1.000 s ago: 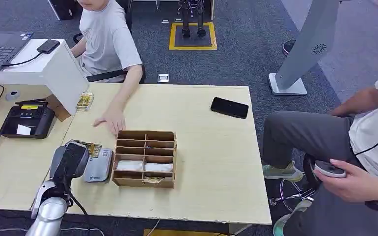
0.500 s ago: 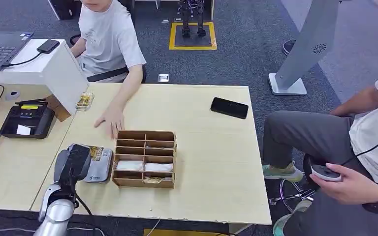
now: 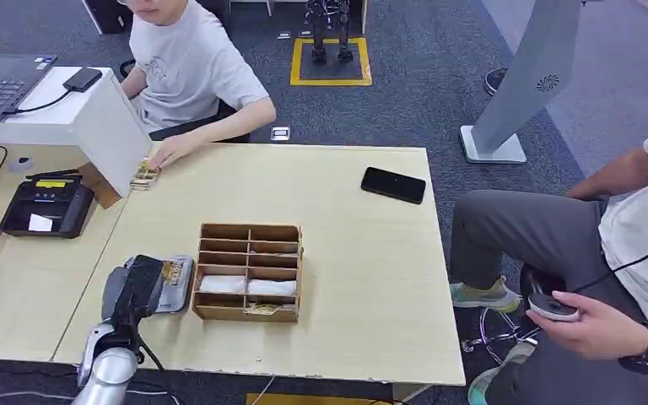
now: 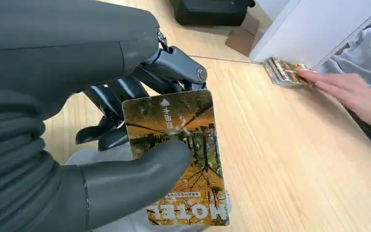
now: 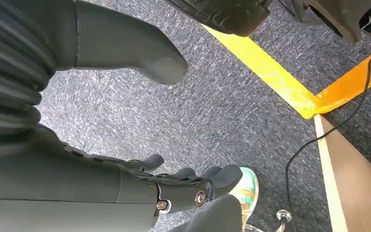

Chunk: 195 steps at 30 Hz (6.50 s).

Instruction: Pass the card to the sensor for recognition and then transmit it.

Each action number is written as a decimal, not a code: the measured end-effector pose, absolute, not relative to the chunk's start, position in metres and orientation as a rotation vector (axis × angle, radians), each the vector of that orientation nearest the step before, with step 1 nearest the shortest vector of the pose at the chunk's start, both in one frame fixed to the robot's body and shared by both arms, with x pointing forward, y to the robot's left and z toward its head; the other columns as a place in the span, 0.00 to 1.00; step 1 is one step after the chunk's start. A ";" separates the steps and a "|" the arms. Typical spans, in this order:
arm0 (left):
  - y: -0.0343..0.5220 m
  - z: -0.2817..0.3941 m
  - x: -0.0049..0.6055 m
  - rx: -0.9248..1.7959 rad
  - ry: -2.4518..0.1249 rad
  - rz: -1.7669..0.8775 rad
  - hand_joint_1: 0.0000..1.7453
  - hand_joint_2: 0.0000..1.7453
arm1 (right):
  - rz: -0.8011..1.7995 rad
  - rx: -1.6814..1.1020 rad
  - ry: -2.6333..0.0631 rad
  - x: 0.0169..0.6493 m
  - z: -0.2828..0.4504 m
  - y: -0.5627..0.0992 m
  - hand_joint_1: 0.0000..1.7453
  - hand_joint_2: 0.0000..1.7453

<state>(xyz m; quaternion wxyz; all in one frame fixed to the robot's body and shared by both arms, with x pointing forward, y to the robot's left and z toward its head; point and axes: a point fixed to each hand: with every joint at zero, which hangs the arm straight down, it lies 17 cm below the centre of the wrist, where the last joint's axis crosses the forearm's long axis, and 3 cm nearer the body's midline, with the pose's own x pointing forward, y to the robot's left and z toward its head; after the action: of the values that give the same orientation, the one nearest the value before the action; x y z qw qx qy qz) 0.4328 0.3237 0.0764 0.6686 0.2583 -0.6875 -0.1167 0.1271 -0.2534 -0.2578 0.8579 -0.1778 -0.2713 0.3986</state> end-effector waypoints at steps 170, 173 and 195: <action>0.149 0.131 0.306 0.738 -2.110 -1.402 0.00 1.00 | 0.929 -0.356 -0.613 0.144 -0.254 -0.246 0.00 1.00; 0.155 0.127 0.309 0.781 -2.089 -1.417 0.00 1.00 | 0.930 -0.357 -0.609 0.144 -0.255 -0.247 0.00 1.00; 0.179 0.100 0.327 0.934 -1.942 -1.452 0.00 1.00 | 0.946 -0.356 -0.619 0.146 -0.254 -0.246 0.00 1.00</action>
<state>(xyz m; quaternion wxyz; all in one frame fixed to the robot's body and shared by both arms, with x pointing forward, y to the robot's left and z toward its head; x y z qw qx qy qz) 0.3269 0.1788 0.1004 0.2683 0.3461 -0.7199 -0.5385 0.1455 -0.2463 -0.2539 0.8294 -0.1680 -0.2918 0.4457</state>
